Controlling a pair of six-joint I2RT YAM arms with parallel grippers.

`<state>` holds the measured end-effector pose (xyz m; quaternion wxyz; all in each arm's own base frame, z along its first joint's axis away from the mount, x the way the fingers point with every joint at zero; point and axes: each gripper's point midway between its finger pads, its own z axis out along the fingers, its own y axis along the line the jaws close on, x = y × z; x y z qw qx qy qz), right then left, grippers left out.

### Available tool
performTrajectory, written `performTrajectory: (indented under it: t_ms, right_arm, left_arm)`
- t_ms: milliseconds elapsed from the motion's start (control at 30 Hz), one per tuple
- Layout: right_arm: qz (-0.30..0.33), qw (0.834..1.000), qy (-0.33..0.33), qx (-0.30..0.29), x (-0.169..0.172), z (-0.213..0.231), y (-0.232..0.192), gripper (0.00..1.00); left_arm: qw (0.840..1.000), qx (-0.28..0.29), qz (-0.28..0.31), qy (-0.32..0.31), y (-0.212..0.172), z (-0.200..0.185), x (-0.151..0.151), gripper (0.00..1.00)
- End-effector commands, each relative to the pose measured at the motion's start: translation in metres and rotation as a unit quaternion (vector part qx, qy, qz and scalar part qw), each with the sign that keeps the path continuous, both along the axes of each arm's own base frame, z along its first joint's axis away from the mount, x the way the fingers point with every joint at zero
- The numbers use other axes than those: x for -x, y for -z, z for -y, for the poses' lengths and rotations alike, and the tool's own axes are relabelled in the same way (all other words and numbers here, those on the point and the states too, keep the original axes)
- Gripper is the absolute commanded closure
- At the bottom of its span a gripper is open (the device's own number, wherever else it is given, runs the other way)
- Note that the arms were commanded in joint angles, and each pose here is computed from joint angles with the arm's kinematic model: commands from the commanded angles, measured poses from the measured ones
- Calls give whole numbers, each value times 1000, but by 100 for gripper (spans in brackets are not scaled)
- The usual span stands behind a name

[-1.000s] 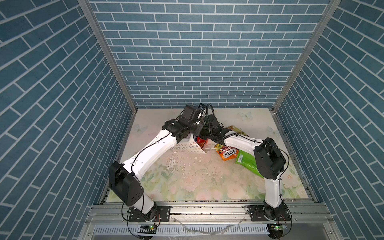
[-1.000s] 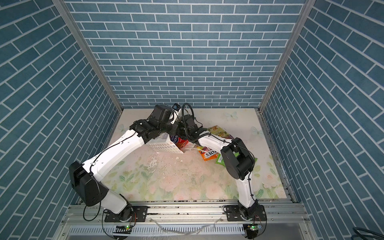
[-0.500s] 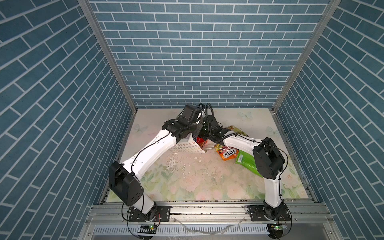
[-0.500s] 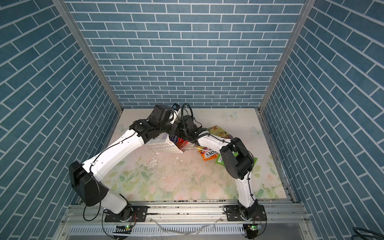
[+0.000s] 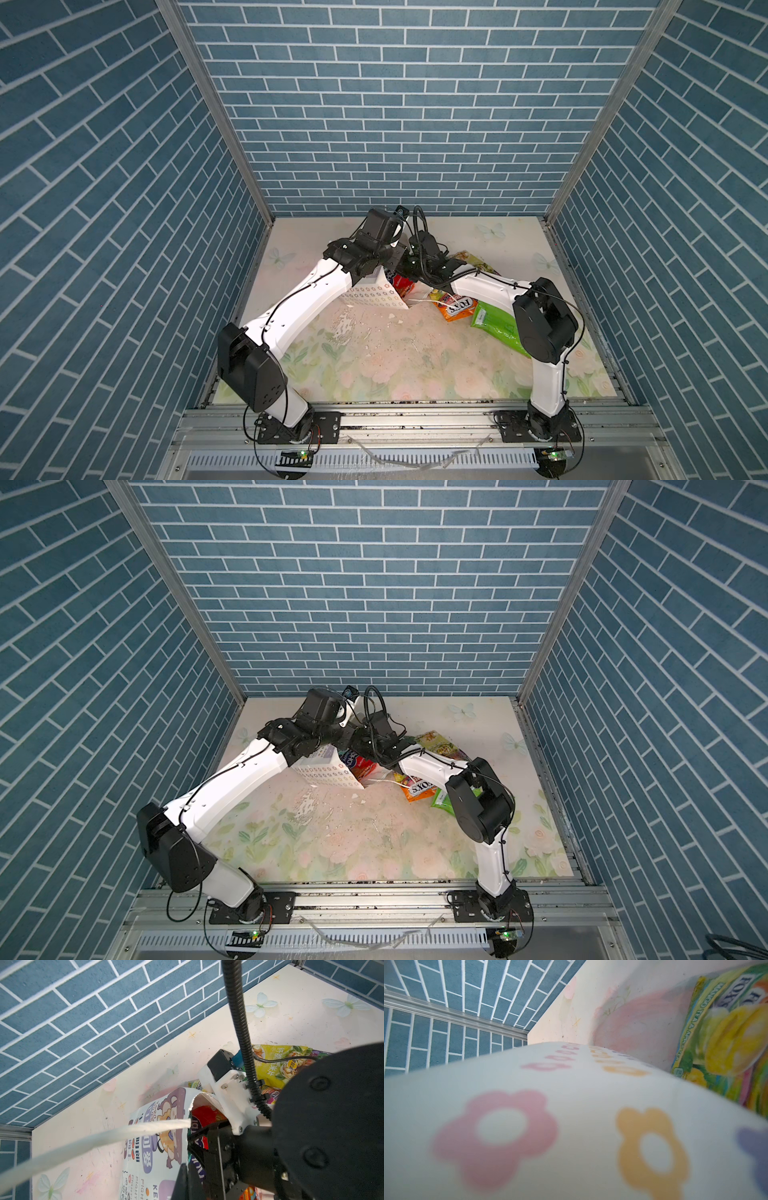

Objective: Take the snacks out of the paper bag
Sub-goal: 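Close the right gripper on the teal packet inside the bag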

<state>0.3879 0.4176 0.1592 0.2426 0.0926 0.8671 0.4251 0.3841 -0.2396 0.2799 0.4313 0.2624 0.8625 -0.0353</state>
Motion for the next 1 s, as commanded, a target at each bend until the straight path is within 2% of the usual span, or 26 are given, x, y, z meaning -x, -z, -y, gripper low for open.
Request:
performTrajectory:
  t_ms: [0, 467, 767, 967]
  right_arm:
    - [49, 999, -5, -14, -1, 6, -34, 100]
    - [78, 997, -4, -26, -1, 28, -54, 100]
    - [101, 992, -35, -62, -2, 31, -74, 100]
    - [114, 991, -48, -56, 3, 36, -84, 100]
  left_arm:
    - [1000, 18, 23, -11, -20, -3, -6, 100]
    - [999, 15, 18, -28, -18, -14, -12, 100]
    - [999, 15, 12, -34, -16, -17, -14, 100]
    - [999, 13, 12, -35, -16, -18, -15, 100]
